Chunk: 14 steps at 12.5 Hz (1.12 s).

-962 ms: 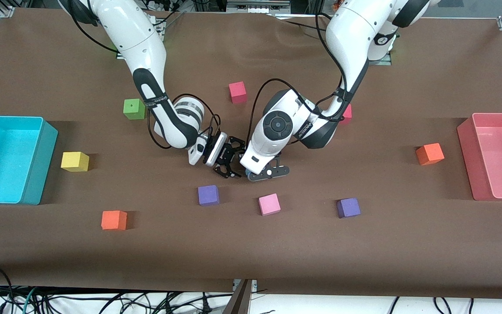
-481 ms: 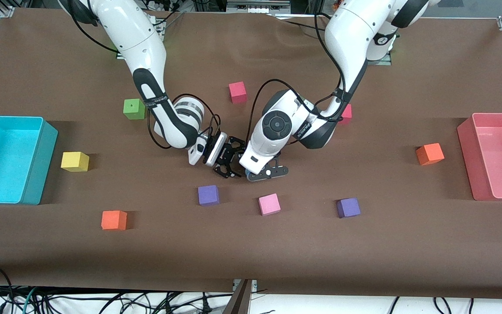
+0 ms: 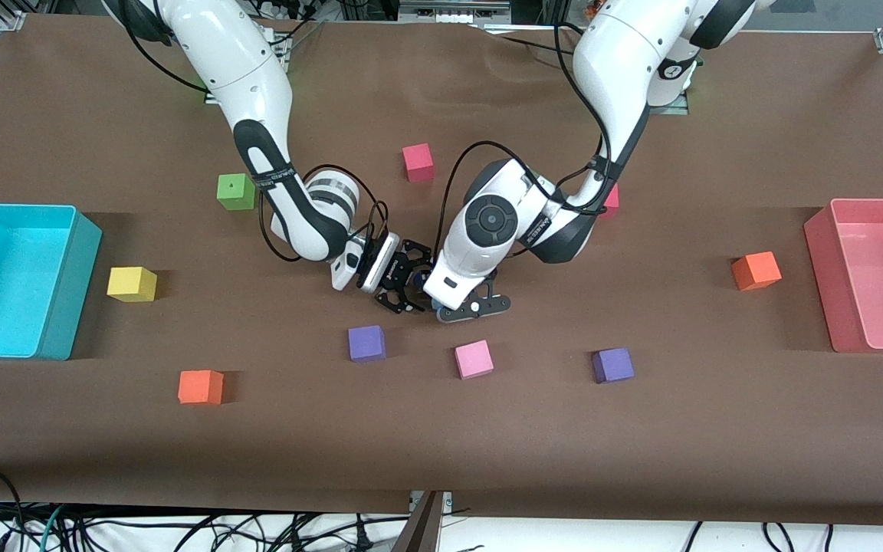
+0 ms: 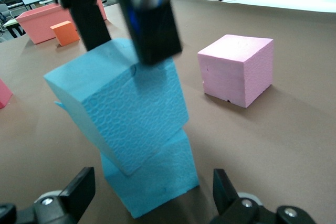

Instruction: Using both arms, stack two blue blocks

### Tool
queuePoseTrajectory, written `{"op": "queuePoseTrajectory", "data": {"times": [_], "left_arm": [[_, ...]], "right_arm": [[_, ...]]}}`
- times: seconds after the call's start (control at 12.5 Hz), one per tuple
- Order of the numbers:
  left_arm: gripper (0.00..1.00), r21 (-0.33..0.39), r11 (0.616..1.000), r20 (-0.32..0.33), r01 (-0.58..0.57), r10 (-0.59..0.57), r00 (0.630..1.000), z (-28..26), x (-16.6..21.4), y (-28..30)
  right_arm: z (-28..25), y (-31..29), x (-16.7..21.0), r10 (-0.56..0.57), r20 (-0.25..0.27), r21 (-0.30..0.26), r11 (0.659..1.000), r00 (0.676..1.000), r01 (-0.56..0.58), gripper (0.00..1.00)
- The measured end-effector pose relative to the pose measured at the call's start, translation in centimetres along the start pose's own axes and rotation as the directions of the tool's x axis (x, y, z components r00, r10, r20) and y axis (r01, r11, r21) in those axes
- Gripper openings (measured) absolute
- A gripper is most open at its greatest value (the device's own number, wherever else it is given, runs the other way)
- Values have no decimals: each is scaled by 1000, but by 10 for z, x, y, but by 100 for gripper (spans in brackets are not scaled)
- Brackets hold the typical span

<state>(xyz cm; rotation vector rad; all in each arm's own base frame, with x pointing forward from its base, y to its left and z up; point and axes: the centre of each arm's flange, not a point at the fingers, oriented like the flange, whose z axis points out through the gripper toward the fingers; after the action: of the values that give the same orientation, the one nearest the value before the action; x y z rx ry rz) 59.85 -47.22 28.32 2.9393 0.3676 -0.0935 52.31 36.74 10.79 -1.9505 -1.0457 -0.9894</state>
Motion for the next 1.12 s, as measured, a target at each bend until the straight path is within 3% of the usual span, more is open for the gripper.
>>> {"op": "queuePoseTrajectory", "data": {"times": [0.24, 0.4, 0.64, 0.96, 1.12], "left_arm": [[100, 12, 999, -3, -37, 37, 999, -72, 26, -32], [100, 11, 997, 0, -81, 81, 997, -130, 45, -83], [100, 46, 997, 66, -67, 64, 996, -205, 60, -180], [100, 63, 985, 110, -162, 155, 982, -292, 65, -291], [100, 108, 974, 120, -198, 185, 975, -327, 54, -330]], "right_arm": [[-15, -10, -4, 30, 29, 9, 999, 999, -31, 100], [-33, -19, -7, 78, 83, 31, 996, 994, -81, 100], [-66, -23, 0, 155, 151, 43, 986, 976, -163, 100], [-99, -17, 10, 250, 230, 74, 959, 941, -273, 100], [-119, -8, 24, 310, 288, 94, 932, 906, -349, 100]]}}
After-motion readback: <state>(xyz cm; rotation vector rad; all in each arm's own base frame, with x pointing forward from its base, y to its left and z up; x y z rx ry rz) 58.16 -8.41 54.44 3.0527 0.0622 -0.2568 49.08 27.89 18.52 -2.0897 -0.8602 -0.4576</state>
